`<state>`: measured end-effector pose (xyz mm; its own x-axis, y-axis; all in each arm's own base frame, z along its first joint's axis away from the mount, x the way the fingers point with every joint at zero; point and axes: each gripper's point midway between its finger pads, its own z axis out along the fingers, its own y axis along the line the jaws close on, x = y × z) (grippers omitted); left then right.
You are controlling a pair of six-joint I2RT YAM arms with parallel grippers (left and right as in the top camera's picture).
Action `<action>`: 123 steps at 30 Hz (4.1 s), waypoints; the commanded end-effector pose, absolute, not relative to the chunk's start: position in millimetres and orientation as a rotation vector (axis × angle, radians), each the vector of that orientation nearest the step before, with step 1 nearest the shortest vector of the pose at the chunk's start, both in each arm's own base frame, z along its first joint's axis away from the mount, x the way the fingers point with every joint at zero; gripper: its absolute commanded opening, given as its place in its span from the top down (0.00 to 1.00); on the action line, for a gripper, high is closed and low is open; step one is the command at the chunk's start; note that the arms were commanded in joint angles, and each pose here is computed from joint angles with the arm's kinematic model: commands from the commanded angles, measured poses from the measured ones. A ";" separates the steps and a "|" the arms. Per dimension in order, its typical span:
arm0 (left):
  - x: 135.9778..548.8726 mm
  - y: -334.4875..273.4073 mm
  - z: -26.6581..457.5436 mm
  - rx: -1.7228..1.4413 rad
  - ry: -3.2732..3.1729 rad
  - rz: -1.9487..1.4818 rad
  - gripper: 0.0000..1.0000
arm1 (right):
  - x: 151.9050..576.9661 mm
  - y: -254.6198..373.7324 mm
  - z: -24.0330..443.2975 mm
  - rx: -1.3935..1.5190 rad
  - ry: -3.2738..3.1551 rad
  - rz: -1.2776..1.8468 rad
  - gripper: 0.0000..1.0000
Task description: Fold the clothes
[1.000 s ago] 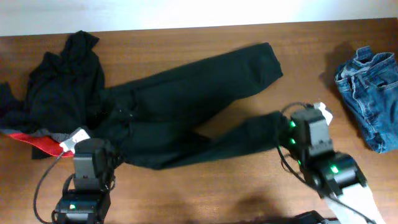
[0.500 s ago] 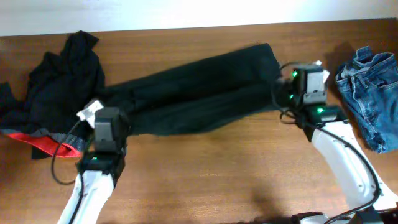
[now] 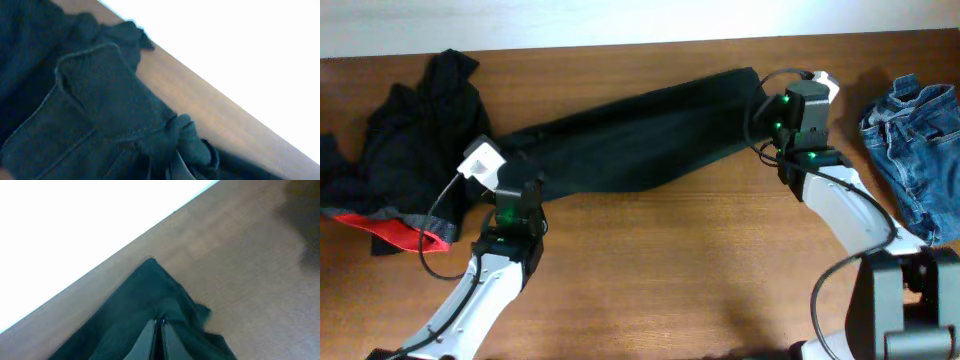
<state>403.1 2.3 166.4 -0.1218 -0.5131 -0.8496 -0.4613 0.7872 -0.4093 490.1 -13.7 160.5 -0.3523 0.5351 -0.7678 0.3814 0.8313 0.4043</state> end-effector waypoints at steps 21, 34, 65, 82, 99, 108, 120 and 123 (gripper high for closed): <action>439.2 22.6 88.5 -0.824 1.756 0.148 0.99 | 546.6 -29.9 136.2 0.649 1.774 0.154 0.96; 463.8 31.3 94.9 -0.857 1.710 0.168 0.99 | 597.7 -1.7 116.7 0.566 1.793 0.160 0.96; 530.8 11.0 144.2 -0.504 2.199 0.184 0.01 | 608.2 10.2 207.3 0.286 2.198 0.086 0.01; 467.1 -44.9 112.7 -0.321 2.626 0.090 0.99 | 553.3 95.5 191.1 -0.287 2.461 0.253 0.70; 524.5 -60.4 50.9 -0.185 2.531 0.093 0.99 | 548.0 148.7 135.7 -0.439 2.541 0.276 0.89; 555.6 -61.6 28.4 -0.190 2.431 0.096 0.99 | 540.8 161.8 105.0 -0.475 2.604 0.291 0.88; 545.4 -55.3 -11.3 -0.193 2.514 0.129 0.99 | 549.1 159.6 76.8 -0.470 2.624 0.278 0.89; 541.8 -54.7 -13.5 -0.192 2.532 0.135 0.99 | 555.7 140.5 42.6 -0.380 2.683 0.274 0.89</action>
